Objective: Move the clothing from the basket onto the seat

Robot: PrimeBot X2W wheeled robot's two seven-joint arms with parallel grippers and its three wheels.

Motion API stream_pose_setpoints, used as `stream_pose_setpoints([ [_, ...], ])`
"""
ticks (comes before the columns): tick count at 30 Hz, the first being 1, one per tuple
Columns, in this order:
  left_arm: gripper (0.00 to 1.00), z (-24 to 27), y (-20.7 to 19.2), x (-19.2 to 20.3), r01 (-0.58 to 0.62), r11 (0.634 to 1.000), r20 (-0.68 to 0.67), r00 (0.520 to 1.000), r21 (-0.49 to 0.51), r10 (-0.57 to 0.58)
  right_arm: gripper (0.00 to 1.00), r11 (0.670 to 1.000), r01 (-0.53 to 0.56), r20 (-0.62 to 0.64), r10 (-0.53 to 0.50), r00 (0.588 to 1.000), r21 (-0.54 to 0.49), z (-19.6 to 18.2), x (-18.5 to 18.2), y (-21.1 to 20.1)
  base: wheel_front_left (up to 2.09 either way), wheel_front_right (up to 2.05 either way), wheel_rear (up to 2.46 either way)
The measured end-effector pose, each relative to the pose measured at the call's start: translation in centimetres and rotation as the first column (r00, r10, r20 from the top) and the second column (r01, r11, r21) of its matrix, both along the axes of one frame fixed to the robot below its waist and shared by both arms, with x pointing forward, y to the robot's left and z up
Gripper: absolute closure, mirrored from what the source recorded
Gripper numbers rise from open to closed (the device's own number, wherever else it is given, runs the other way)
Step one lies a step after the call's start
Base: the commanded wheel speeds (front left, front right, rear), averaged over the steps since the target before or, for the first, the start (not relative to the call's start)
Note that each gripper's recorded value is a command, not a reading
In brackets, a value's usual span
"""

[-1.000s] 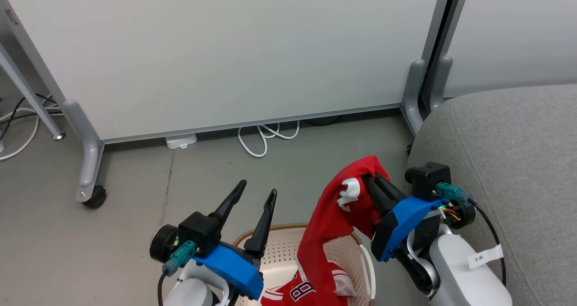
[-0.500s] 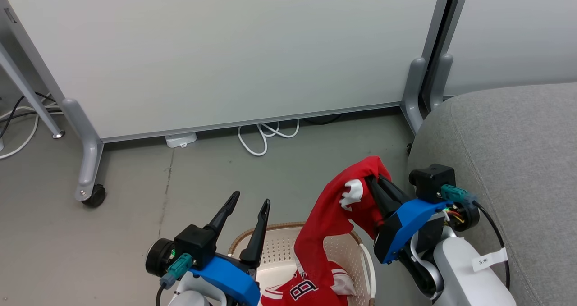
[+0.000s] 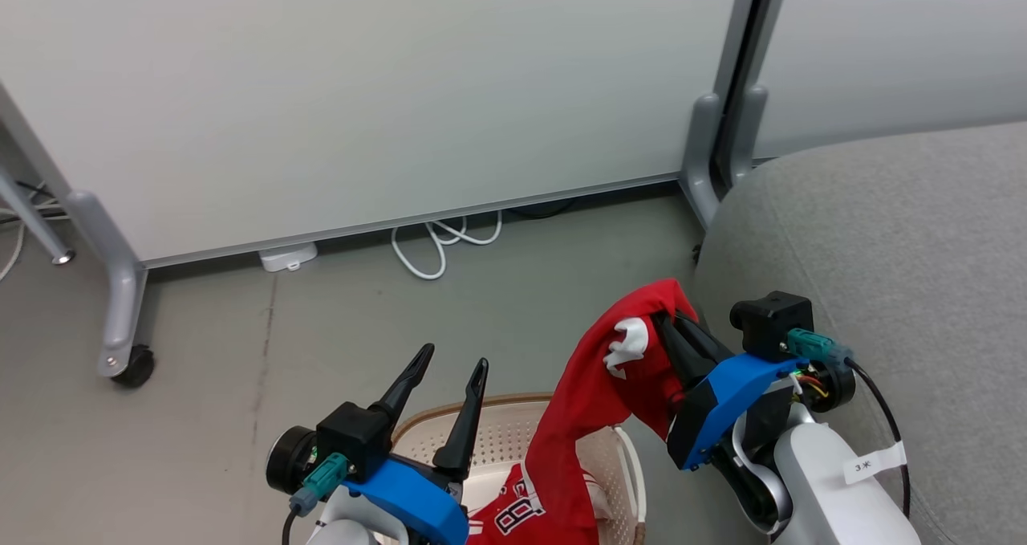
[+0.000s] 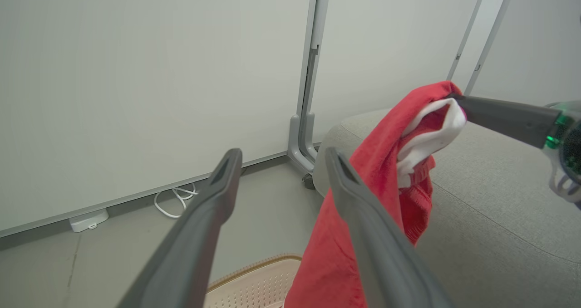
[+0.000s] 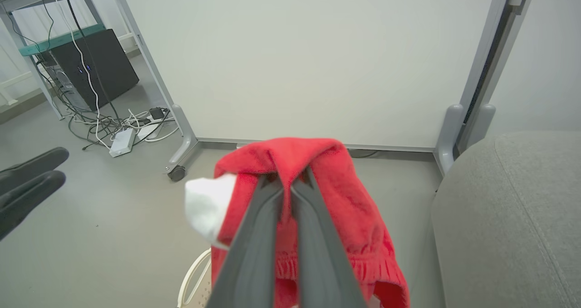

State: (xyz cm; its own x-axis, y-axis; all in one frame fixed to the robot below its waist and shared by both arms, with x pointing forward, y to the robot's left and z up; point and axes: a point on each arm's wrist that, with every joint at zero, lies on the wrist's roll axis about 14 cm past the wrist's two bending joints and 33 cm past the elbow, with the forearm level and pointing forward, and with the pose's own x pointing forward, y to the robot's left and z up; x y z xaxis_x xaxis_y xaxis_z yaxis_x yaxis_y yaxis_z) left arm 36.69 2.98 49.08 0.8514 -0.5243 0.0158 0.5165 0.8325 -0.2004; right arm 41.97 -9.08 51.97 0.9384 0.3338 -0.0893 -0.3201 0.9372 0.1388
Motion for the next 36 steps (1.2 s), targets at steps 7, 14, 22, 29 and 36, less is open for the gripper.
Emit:
stream_pose_setpoints([
  [7, 0.0, -0.1, -2.3, 0.2, 0.069, 0.998, -0.003, 0.998, -0.003, -0.069, 1.0, 0.997, 0.075, 0.0, -0.075, 0.997, -0.003, -0.1, -0.6, -2.8, 0.0, 0.0, 0.0],
  [14, 0.0, -0.2, -5.4, 0.2, 0.16, 0.987, -0.007, 0.987, -0.007, -0.16, 1.0, 0.986, 0.169, 0.0, -0.169, 0.986, -0.001, 0.0, -1.7, -6.3, 0.0, 0.0, 0.0],
  [22, 0.0, -0.3, -9.1, -0.2, 0.269, 0.963, -0.01, 0.963, -0.013, -0.27, 1.0, 0.958, 0.287, -0.001, -0.287, 0.958, -0.001, 0.0, -3.6, -10.6, 0.0, 0.0, 0.0],
  [29, 0.0, -0.5, -12.0, -0.9, 0.356, 0.934, -0.015, 0.934, -0.016, -0.357, 1.0, 0.924, 0.382, -0.007, -0.382, 0.924, -0.002, -0.3, -5.6, -13.9, 0.0, 0.0, 0.0],
  [36, 0.0, -0.4, -14.5, -1.6, 0.425, 0.905, -0.013, 0.905, -0.023, -0.425, 1.0, 0.889, 0.459, -0.008, -0.459, 0.889, -0.007, -0.3, -7.6, -16.6, 0.0, 0.0, 0.0],
])
